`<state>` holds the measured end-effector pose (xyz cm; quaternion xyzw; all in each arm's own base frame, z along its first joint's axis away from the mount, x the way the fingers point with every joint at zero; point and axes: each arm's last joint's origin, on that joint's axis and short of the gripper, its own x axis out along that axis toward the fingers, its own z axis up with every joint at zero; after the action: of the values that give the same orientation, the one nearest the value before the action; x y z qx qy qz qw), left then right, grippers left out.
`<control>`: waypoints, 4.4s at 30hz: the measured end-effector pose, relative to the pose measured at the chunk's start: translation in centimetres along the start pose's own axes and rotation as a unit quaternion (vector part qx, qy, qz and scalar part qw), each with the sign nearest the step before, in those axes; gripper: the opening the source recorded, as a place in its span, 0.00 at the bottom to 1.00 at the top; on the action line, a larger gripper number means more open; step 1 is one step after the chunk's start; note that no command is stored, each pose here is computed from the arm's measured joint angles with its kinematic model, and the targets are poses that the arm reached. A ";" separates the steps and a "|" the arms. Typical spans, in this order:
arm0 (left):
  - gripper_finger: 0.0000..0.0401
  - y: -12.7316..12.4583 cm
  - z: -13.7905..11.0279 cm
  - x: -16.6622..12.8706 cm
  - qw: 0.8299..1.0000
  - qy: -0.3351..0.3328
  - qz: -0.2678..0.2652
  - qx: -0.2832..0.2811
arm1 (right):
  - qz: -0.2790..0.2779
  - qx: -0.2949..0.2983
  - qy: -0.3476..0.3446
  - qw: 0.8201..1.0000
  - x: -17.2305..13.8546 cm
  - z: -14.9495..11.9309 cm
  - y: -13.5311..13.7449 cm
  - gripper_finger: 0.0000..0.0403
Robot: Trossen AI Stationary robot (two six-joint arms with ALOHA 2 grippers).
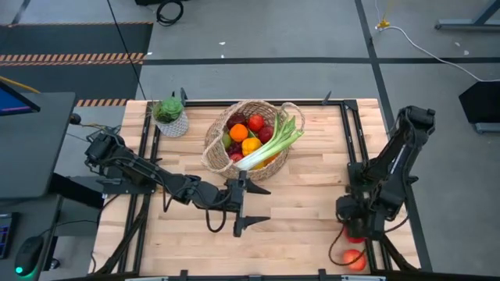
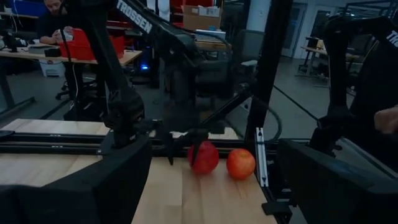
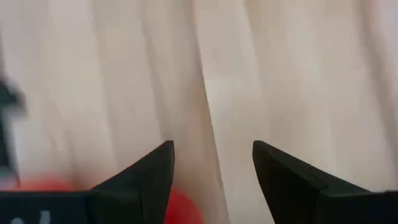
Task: Build produce basket
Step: Put the apple into the basket
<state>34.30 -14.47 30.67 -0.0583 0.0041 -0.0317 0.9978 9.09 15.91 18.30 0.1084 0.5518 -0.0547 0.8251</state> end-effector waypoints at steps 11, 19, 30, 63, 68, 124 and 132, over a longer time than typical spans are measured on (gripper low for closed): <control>0.88 0.1 0.0 0.0 1.000 0.000 0.002 -0.001 | -0.031 -0.068 -0.058 0.996 -5.3 4.0 1.3 0.56; 0.88 0.1 0.0 0.0 1.000 0.000 0.001 -0.001 | 0.003 -0.076 -0.114 0.991 -7.3 4.5 2.8 0.56; 0.88 0.1 0.0 0.0 1.000 -0.001 0.001 -0.001 | -0.084 -0.139 -0.095 0.982 -2.1 5.0 2.7 0.56; 0.88 0.1 0.1 0.0 1.000 -0.002 0.001 -0.002 | 0.042 -0.261 -0.111 0.958 1.7 6.4 7.6 0.56; 0.88 0.1 0.1 0.0 1.000 -0.002 0.002 -0.001 | 0.059 -0.240 -0.111 0.963 1.1 6.6 7.5 0.56; 0.88 0.1 0.1 0.0 1.000 -0.002 0.002 -0.001 | 0.159 -0.217 -0.058 0.961 -1.0 2.7 9.2 0.56; 0.88 0.1 0.1 0.0 1.000 -0.001 0.002 0.000 | 0.154 -0.264 -0.056 0.950 1.1 2.0 10.6 0.56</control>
<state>34.36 -14.32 30.72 -0.0588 0.0030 -0.0297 0.9978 13.50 25.72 19.24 -0.0324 0.4759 0.2149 0.8522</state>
